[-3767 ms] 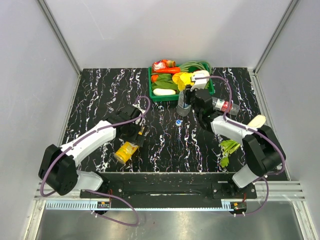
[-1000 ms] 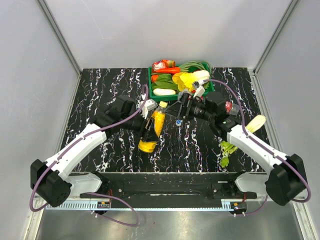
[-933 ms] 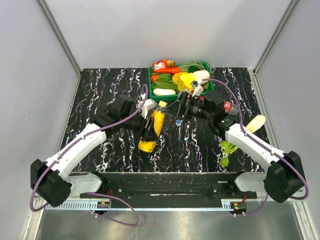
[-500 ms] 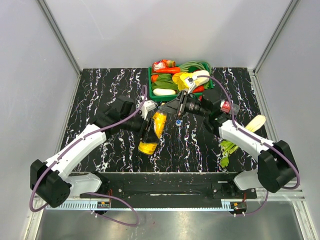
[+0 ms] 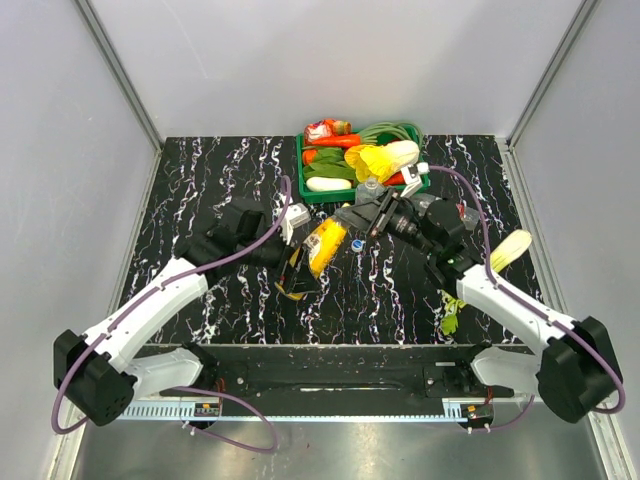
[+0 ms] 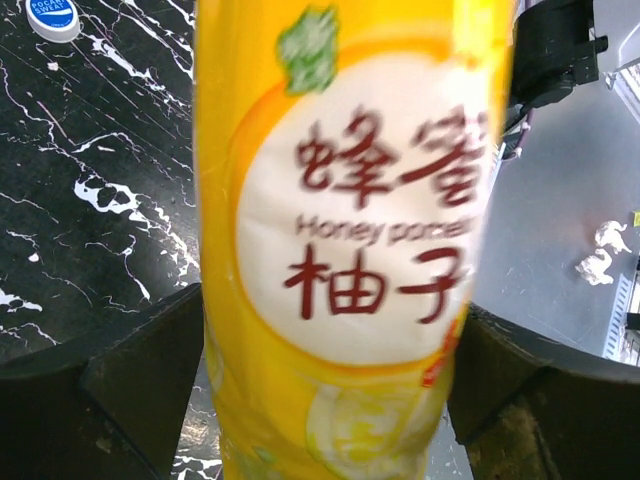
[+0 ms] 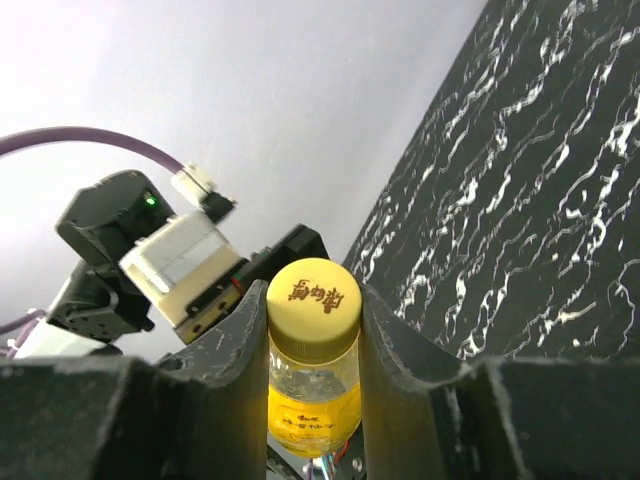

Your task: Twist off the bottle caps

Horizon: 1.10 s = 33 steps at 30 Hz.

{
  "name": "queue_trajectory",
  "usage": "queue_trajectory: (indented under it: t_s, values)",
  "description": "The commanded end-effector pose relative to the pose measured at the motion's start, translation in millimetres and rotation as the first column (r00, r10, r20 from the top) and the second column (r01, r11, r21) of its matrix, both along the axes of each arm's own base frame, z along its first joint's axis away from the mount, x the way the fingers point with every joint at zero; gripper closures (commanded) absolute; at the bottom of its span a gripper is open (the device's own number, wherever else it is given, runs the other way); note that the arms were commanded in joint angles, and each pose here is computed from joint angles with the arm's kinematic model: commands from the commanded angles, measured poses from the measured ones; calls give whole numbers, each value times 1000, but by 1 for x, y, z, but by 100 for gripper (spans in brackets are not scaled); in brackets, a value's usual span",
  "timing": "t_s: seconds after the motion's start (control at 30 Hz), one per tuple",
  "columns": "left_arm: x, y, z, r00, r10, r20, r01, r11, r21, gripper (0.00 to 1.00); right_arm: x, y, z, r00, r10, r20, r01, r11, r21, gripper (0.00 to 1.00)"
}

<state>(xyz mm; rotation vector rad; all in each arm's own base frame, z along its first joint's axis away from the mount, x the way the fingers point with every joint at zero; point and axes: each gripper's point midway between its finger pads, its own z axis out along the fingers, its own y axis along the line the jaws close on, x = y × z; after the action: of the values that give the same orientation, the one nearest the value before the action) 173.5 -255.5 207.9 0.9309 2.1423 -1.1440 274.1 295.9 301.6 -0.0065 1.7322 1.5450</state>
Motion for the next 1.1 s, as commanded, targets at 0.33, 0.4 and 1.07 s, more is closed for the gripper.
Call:
queue_trajectory:
  t_s: [0.33,0.4,1.07]
  values:
    - [15,2,4,996,55,71,-56,998,12,48,0,-13,32,993,-79,92,74,996,58,69]
    - [19,5,4,993,81,91,-84,996,25,52,-1,-14,36,990,-83,110,79,996,43,46]
    - [37,45,-22,885,262,385,-398,855,333,55,23,-1,33,995,-93,-30,91,994,-56,0]
